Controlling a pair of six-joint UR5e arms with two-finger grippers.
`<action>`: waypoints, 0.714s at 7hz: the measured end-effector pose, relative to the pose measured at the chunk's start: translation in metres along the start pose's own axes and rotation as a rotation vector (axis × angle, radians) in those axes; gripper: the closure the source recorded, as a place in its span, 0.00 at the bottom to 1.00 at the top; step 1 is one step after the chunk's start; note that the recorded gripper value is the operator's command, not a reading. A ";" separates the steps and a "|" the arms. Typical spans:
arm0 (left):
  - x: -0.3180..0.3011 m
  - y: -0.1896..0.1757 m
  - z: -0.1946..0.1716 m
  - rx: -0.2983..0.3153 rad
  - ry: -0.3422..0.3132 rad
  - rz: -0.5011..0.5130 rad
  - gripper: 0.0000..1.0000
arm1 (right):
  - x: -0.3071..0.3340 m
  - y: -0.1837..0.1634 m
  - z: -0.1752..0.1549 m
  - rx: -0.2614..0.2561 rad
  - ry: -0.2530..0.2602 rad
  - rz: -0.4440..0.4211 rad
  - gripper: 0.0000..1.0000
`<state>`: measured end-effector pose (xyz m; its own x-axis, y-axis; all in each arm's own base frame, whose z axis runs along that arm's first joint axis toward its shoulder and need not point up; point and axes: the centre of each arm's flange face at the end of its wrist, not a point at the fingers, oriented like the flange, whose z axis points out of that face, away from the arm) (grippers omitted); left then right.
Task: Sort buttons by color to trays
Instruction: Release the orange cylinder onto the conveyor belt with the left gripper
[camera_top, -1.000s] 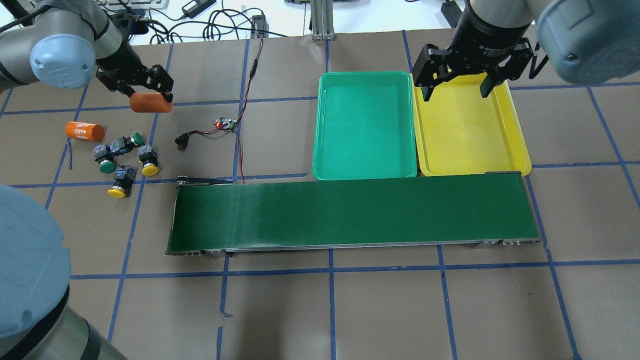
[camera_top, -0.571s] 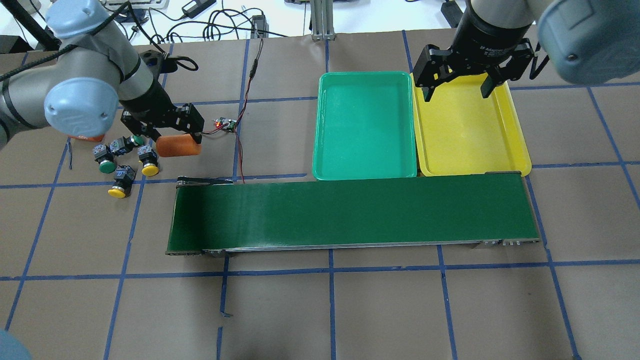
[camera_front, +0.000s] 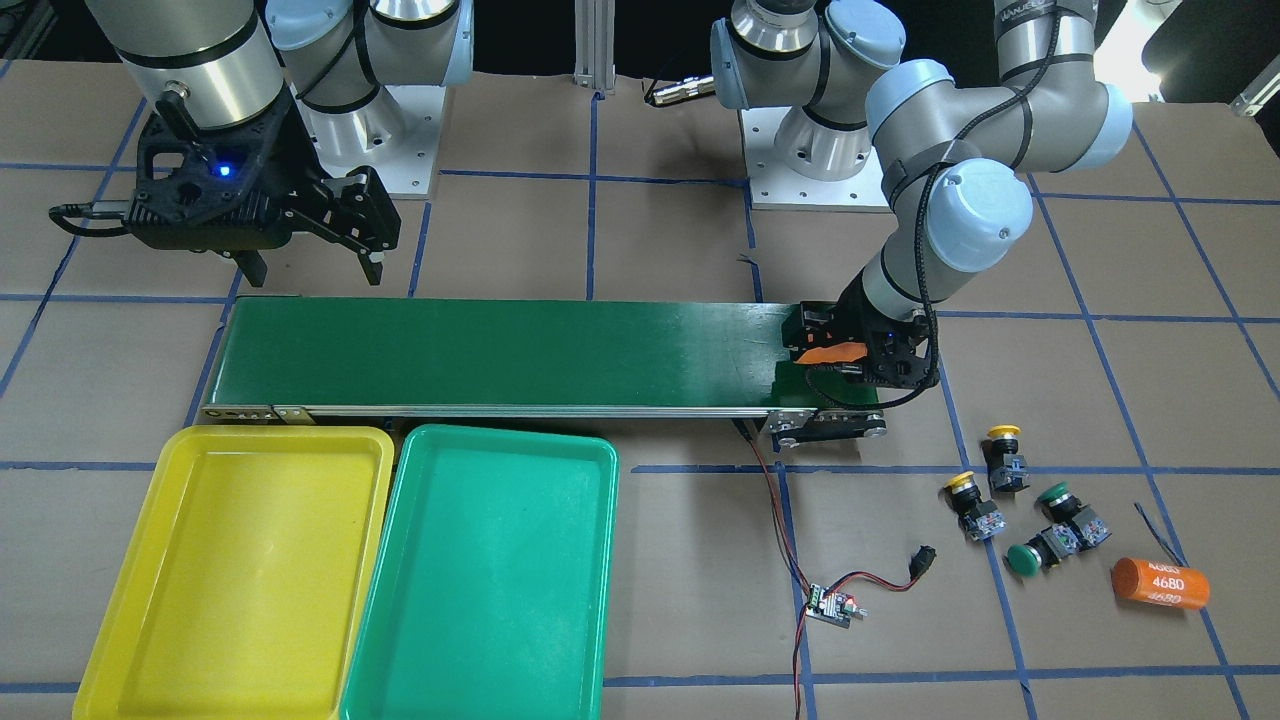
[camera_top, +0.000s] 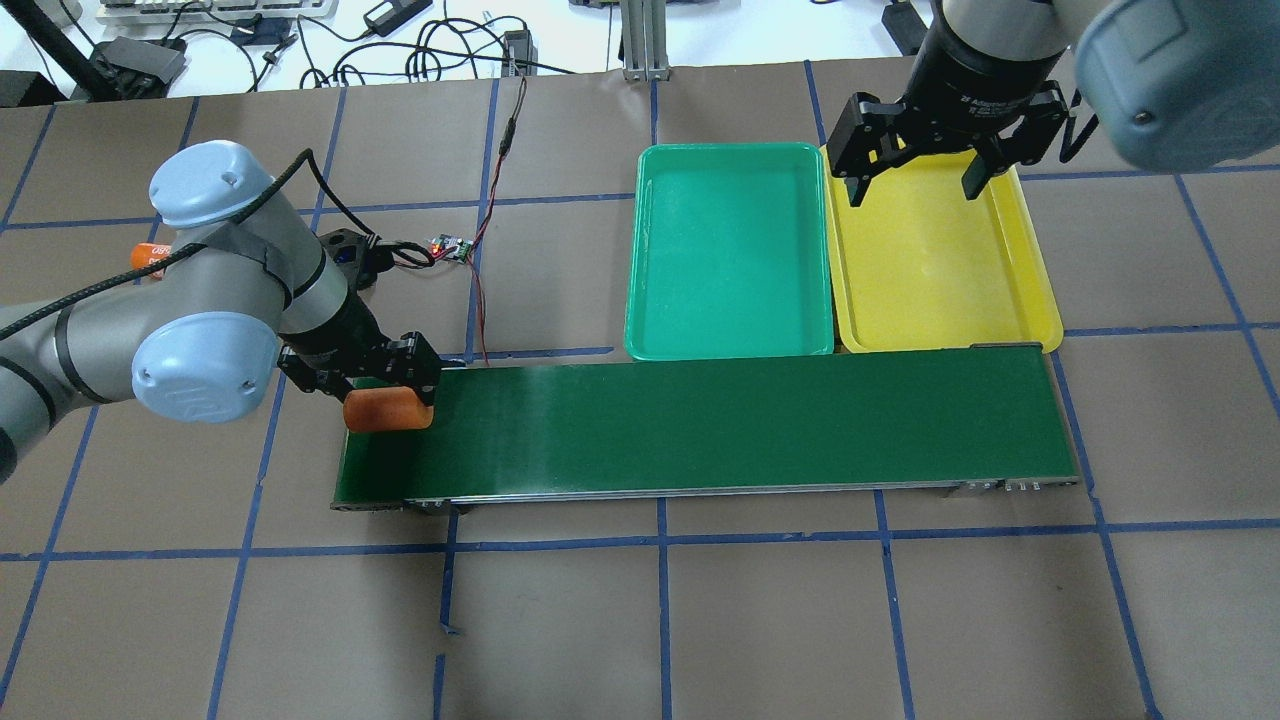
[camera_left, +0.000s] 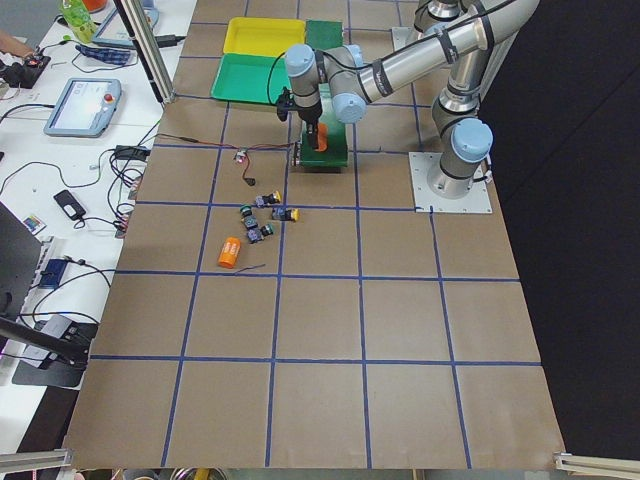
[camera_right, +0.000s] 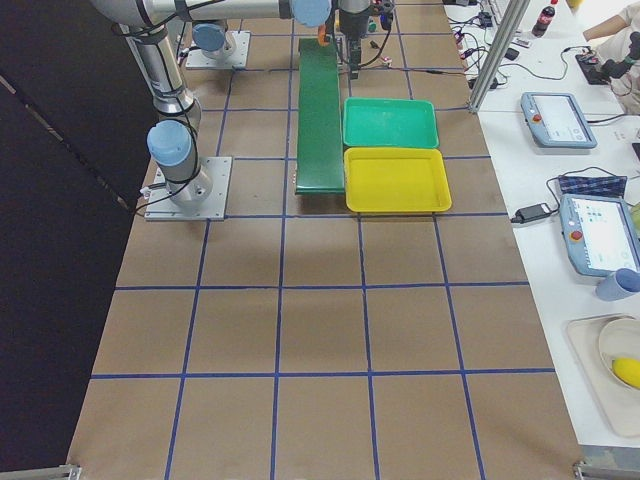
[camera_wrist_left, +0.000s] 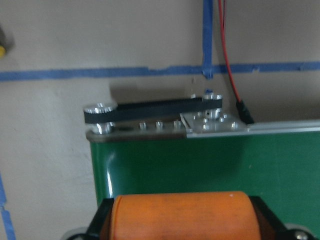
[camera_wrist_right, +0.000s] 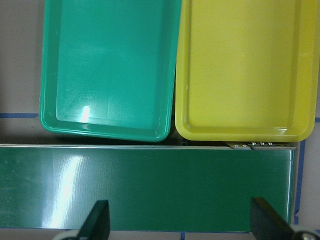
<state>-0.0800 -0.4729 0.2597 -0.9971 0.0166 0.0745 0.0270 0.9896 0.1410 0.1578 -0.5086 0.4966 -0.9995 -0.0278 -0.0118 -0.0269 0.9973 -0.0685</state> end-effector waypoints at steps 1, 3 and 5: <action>0.001 0.005 0.005 -0.001 0.002 0.000 0.00 | 0.000 0.000 0.000 0.000 0.000 -0.001 0.00; 0.004 0.012 0.004 0.009 0.006 0.007 0.00 | 0.000 0.001 0.000 0.001 0.001 -0.001 0.00; 0.007 0.015 -0.019 0.054 0.018 0.012 0.00 | 0.000 0.001 0.000 0.000 0.003 0.000 0.00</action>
<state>-0.0854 -0.4610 0.2812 -0.9952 0.0268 0.0936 0.0349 0.9956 0.0867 0.1577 -0.5076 0.4969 -0.9996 -0.0280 -0.0088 -0.0273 0.9973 -0.0683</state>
